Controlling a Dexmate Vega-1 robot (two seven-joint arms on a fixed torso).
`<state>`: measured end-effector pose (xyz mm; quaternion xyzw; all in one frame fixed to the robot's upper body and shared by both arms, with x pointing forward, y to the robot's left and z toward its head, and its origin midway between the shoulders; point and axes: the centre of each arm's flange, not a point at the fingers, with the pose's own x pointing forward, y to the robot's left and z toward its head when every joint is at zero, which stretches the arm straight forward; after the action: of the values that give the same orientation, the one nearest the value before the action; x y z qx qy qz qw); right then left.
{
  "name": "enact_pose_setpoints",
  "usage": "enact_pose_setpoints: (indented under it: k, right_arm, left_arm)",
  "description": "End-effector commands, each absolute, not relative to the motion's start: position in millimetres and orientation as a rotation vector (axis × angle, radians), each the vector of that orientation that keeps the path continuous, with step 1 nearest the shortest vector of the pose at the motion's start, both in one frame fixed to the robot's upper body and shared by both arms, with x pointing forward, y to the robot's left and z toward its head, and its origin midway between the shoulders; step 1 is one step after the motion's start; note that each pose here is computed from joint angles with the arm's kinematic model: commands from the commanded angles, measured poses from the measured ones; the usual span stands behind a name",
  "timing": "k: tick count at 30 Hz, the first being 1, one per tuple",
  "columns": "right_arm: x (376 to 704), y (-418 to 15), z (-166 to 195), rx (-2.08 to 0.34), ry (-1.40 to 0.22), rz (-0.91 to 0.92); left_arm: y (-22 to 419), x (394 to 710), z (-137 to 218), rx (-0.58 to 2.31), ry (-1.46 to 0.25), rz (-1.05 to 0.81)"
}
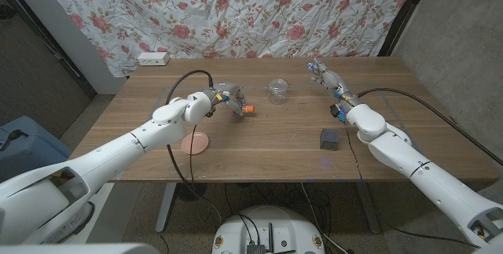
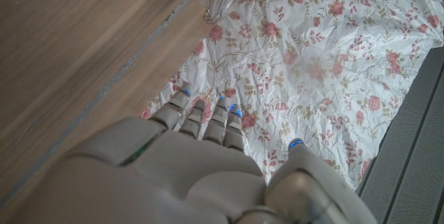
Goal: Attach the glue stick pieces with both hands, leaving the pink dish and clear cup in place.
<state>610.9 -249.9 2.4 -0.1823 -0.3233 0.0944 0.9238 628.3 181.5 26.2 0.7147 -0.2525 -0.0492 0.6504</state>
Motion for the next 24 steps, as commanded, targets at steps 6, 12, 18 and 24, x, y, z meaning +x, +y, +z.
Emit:
enact_pose_setpoints:
  k: [6, 12, 18, 24]
  right_arm:
    - [612.0, -254.1, -2.9, -0.270, -0.645, 0.197]
    - [610.5, -256.2, -5.3, -0.272, -0.647, 0.195]
    - [609.5, -257.2, -5.9, -0.264, -0.646, 0.187]
    - [608.8, -257.2, -6.1, -0.271, -0.649, 0.181]
  left_arm:
    - [178.3, 635.6, 25.7, 1.712, -0.527, -0.121]
    - [177.7, 635.5, 28.5, 1.739, -0.517, -0.119]
    - [176.7, 633.7, 30.3, 1.774, -0.492, -0.116]
    - [176.4, 629.9, 32.3, 1.809, -0.474, -0.107]
